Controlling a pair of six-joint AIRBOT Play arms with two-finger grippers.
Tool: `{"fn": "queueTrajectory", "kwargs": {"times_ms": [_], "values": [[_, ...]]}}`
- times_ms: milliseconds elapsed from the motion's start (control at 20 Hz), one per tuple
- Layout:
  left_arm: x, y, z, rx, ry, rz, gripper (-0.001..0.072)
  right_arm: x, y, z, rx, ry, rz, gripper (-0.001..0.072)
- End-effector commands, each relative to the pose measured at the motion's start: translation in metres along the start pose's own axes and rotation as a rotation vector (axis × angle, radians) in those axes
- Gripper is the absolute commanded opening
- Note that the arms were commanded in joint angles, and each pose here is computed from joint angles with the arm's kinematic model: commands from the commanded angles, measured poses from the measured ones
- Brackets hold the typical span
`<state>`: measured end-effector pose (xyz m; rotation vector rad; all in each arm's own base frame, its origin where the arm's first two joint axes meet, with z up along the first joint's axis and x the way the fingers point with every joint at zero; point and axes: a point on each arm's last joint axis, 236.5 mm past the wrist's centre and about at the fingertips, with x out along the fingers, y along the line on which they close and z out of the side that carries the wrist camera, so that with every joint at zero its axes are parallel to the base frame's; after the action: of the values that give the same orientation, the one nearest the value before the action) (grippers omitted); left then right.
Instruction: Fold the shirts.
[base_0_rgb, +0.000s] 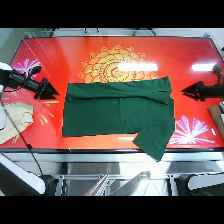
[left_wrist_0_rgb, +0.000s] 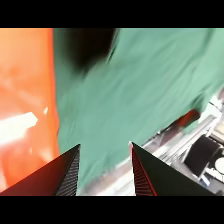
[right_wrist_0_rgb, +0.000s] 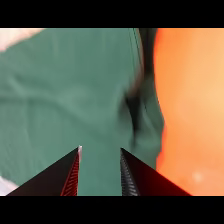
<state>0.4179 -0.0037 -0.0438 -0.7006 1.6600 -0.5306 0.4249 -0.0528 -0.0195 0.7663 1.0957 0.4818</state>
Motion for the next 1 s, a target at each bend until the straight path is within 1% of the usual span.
{"fn": "queueTrajectory", "kwargs": {"times_ms": [0, 50, 150, 250, 350, 450, 500, 600, 700, 750, 800, 850, 950], "values": [[0.017, 0.038, -0.073, -0.128, 0.023, 0.165, 0.0332, -0.026, -0.013, -0.042, 0.045, 0.009, -0.111, 0.029], [0.032, 0.049, -0.097, -0.168, 0.044, 0.19, 0.0332, -0.024, -0.016, -0.046, 0.054, -0.014, -0.134, 0.029], [0.062, 0.057, -0.133, -0.232, 0.081, 0.177, 0.0331, -0.017, -0.011, -0.057, 0.048, -0.024, -0.135, 0.029], [0.084, 0.068, -0.151, -0.272, 0.099, 0.178, 0.0332, -0.012, -0.003, -0.064, 0.031, -0.009, -0.124, 0.029], [0.1, 0.078, -0.153, -0.281, 0.077, 0.2, 0.0332, -0.01, 0.006, -0.068, 0.024, 0.006, -0.103, 0.029], [0.108, 0.079, -0.144, -0.244, 0.04, 0.227, 0.0339, -0.01, 0.016, -0.07, 0.019, 0.015, -0.075, 0.0298], [0.11, 0.075, -0.137, -0.216, 0.023, 0.223, 0.0367, -0.012, 0.02, -0.07, 0.014, 0.014, -0.067, 0.0298], [0.115, 0.054, -0.12, -0.159, -0.012, 0.174, 0.0369, -0.015, 0.026, -0.071, 0.001, 0.012, -0.065, 0.0298], [0.124, 0.032, -0.113, -0.095, 0.014, 0.114, 0.0368, -0.018, 0.032, -0.073, -0.008, 0.016, -0.059, 0.0309], [0.129, 0.028, -0.111, -0.069, 0.033, 0.106, 0.0368, -0.02, 0.034, -0.074, -0.002, 0.02, -0.056, 0.0309], [0.134, 0.028, -0.108, -0.056, 0.047, 0.11, 0.0368, -0.022, 0.035, -0.076, 0.019, 0.025, -0.053, 0.037], [0.135, 0.031, -0.107, -0.044, 0.065, 0.121, 0.0347, -0.024, 0.034, -0.078, 0.04, 0.026, -0.051, 0.0464], [0.125, 0.036, -0.103, -0.028, 0.091, 0.124, 0.035, -0.026, 0.033, -0.078, 0.048, 0.024, -0.051, 0.046]]}}
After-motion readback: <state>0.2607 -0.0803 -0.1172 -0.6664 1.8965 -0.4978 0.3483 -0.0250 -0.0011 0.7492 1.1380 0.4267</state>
